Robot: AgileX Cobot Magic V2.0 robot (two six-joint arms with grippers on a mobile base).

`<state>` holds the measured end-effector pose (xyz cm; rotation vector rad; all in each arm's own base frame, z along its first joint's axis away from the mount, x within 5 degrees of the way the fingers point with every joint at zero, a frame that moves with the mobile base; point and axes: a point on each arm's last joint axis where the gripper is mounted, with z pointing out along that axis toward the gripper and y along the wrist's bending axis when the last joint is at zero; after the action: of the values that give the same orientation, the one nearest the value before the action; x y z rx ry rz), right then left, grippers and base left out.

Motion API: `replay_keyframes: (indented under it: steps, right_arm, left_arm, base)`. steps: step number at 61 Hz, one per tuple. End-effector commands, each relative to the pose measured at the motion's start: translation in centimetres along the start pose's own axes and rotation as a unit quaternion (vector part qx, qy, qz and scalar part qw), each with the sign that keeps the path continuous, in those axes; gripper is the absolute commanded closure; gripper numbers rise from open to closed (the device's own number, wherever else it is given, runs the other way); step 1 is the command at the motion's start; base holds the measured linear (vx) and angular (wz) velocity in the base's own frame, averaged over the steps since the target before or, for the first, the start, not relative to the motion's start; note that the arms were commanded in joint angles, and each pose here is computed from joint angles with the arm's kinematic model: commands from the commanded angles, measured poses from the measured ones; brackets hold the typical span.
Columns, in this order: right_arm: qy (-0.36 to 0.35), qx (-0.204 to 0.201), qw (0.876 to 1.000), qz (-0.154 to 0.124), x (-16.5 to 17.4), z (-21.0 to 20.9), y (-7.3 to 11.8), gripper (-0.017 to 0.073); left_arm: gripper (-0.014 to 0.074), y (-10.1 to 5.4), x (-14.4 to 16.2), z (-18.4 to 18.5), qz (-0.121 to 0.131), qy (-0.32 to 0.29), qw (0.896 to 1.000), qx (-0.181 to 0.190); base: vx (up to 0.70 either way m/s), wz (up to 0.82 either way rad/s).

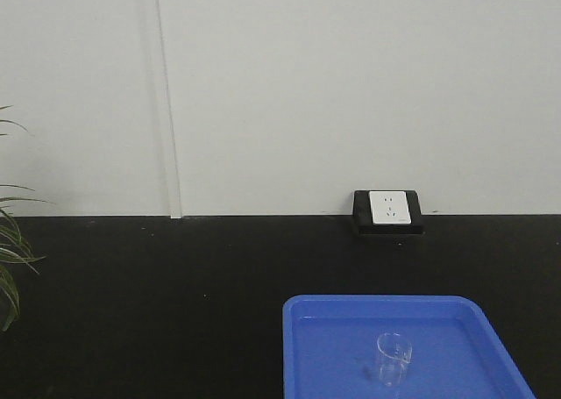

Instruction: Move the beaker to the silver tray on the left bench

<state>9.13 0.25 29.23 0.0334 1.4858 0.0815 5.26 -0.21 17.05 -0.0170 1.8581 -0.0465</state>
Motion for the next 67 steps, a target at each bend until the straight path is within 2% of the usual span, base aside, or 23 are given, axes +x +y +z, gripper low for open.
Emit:
replay_keyframes:
  steps: [1,6,13,32,41,51,56,63,67]
  right_arm:
    - [0.011,0.000,1.000,-0.009,-0.7,2.0,0.0,0.0556]
    - [0.031,0.001,0.999,-0.016,0.0,3.2,0.0,0.0546]
    - [0.043,-0.002,0.998,-0.048,0.8,4.9,0.0,0.0529]
    - [0.091,-0.005,0.995,-0.048,3.3,8.0,-0.2,0.0430]
    - [0.126,-0.004,0.991,-0.047,4.7,9.0,-0.3,0.0319]
    - [0.138,-0.006,0.989,-0.046,5.9,10.0,-0.4,0.0106]
    - [0.120,-0.009,0.992,-0.044,6.1,10.7,-0.4,0.0008]
    - [0.085,-0.016,0.996,-0.037,6.6,11.8,-0.3,-0.0057]
    - [0.072,-0.034,0.996,-0.050,7.2,12.4,0.0,-0.0062]
  left_arm:
    - [0.0592,0.0,-0.1,0.2,-0.002,-0.033,0.999,0.001]
    - [0.0592,0.0,-0.1,0.2,-0.002,-0.033,0.999,0.001]
    - [0.0592,0.0,-0.1,0.2,-0.002,-0.033,0.999,0.001]
    - [0.0592,0.0,-0.1,0.2,-0.002,-0.033,0.999,0.001]
    - [0.0592,0.0,-0.1,0.2,-0.002,-0.033,0.999,0.001]
    - [0.0592,0.0,-0.1,0.2,-0.002,-0.033,0.999,0.001]
    - [0.0592,0.0,-0.1,0.2,-0.002,-0.033,0.999,0.001]
    - [0.0592,0.0,-0.1,0.2,-0.002,-0.033,0.999,0.001]
    - [0.0592,0.0,-0.1,0.2,-0.002,-0.033,0.999,0.001]
  base:
    - [0.00,0.00]
    - [0.00,0.00]
    - [0.00,0.00]
    - [0.00,0.00]
    - [0.00,0.00]
    - [0.00,0.00]
    - [0.00,0.00]
    - [0.00,0.00]
    - [0.00,0.00]
